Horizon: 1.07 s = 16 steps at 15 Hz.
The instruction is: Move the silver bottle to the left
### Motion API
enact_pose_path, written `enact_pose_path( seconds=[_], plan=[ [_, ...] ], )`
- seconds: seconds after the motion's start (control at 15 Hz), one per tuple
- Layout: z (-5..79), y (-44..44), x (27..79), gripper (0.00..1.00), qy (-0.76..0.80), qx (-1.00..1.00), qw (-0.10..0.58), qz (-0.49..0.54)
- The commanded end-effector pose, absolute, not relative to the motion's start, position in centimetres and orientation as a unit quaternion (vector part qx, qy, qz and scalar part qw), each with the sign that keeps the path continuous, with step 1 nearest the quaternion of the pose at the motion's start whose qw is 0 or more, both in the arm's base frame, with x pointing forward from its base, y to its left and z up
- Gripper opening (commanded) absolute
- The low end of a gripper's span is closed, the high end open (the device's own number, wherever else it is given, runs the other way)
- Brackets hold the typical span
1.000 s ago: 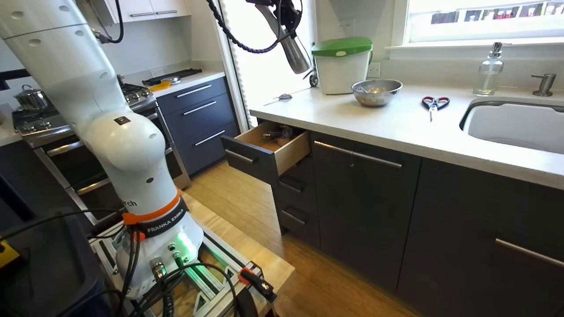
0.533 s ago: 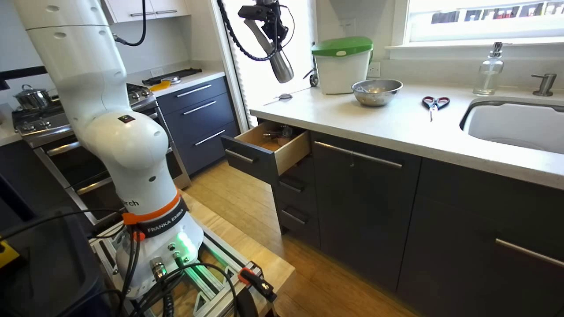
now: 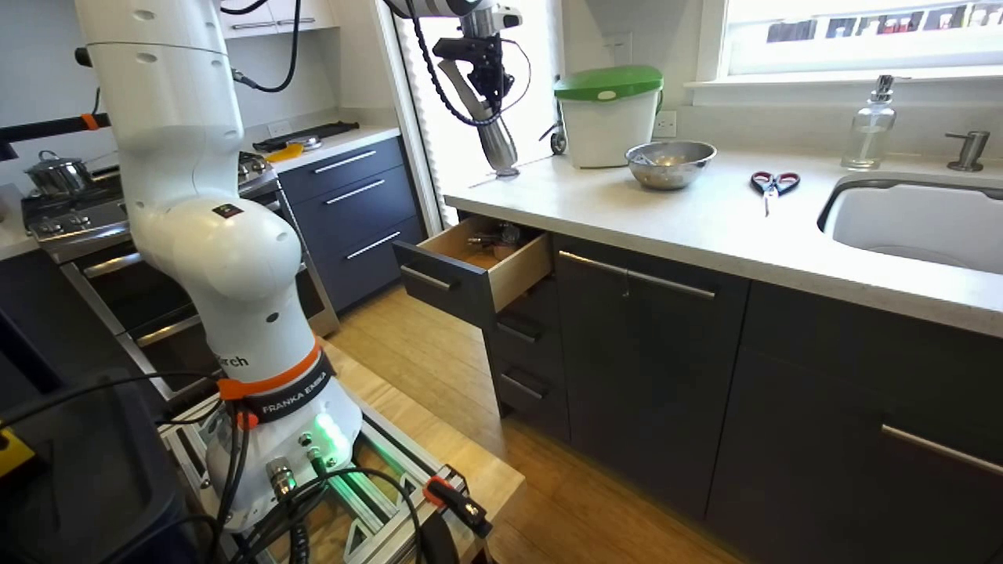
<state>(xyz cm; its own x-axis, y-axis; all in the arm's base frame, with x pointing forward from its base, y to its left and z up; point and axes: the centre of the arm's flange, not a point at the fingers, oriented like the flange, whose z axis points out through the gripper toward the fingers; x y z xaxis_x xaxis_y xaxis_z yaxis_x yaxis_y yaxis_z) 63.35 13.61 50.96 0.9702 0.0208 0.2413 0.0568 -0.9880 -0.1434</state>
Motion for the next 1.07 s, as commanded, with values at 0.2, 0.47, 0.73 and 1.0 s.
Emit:
enact_pose_path(
  seconds=[0.2,0.47,0.73,1.0],
  plan=[
    [49.2,14.0,65.2,0.01,-0.037,-0.993,0.069,-0.084],
    [48.2,14.2,65.6,0.01,-0.043,-0.995,0.065,-0.059],
    [47.8,14.2,65.9,0.01,-0.048,-0.996,0.066,-0.044],
    [47.5,14.2,66.3,0.01,-0.049,-0.996,0.063,-0.039]
  ],
)
